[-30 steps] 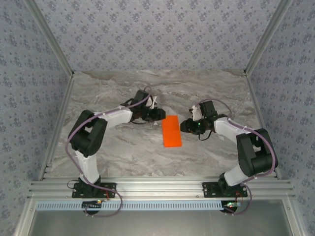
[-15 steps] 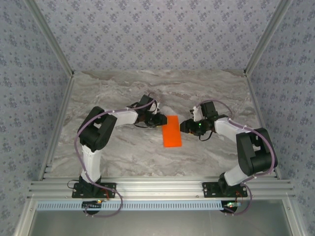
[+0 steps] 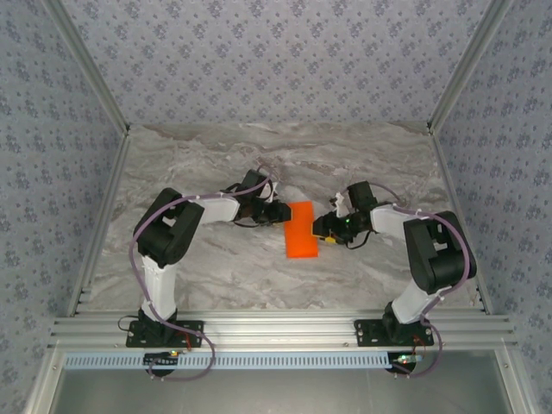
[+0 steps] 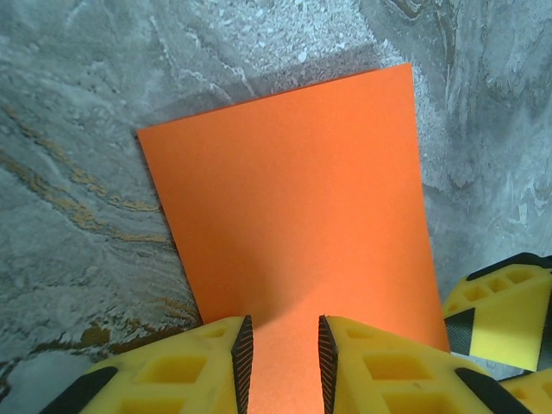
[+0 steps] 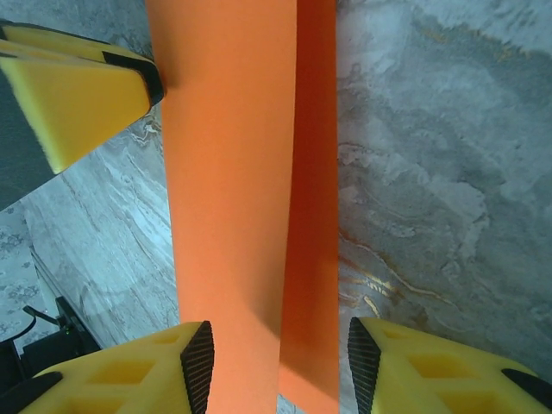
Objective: Fold a paper plane with a square sheet of paper (fold left side to right side)
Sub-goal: Fold the paper at the center of the table.
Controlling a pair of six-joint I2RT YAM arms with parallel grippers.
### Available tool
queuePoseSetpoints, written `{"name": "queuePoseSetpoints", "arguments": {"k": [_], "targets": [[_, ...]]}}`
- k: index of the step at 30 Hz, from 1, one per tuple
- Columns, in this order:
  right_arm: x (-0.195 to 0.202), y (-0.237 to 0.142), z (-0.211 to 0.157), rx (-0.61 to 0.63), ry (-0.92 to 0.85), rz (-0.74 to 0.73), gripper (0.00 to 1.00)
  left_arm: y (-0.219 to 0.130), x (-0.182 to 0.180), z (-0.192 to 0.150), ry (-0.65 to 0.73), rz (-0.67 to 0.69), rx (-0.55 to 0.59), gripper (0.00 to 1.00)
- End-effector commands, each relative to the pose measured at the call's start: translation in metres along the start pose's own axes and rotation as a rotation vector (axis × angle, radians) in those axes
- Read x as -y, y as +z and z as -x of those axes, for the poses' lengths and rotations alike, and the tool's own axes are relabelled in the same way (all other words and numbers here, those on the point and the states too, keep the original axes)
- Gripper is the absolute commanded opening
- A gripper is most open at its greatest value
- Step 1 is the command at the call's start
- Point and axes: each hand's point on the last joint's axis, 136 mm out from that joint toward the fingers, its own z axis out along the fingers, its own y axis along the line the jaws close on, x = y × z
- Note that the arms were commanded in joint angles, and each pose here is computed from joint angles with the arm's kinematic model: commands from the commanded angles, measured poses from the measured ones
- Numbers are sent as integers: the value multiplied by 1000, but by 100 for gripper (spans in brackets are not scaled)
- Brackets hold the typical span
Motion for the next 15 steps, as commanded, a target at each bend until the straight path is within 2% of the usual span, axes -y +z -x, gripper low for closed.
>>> {"name": "queuePoseSetpoints", "arguments": {"k": [1, 8, 15], "targets": [[-11, 5, 6, -11, 18, 50, 47, -2, -4, -9, -13, 23, -15, 28], [-23, 12, 14, -9, 26, 104, 41, -8, 4, -4, 3, 10, -1, 29], [-26, 15, 22, -5, 37, 114, 27, -25, 21, 5, 66, -8, 42, 32]]}}
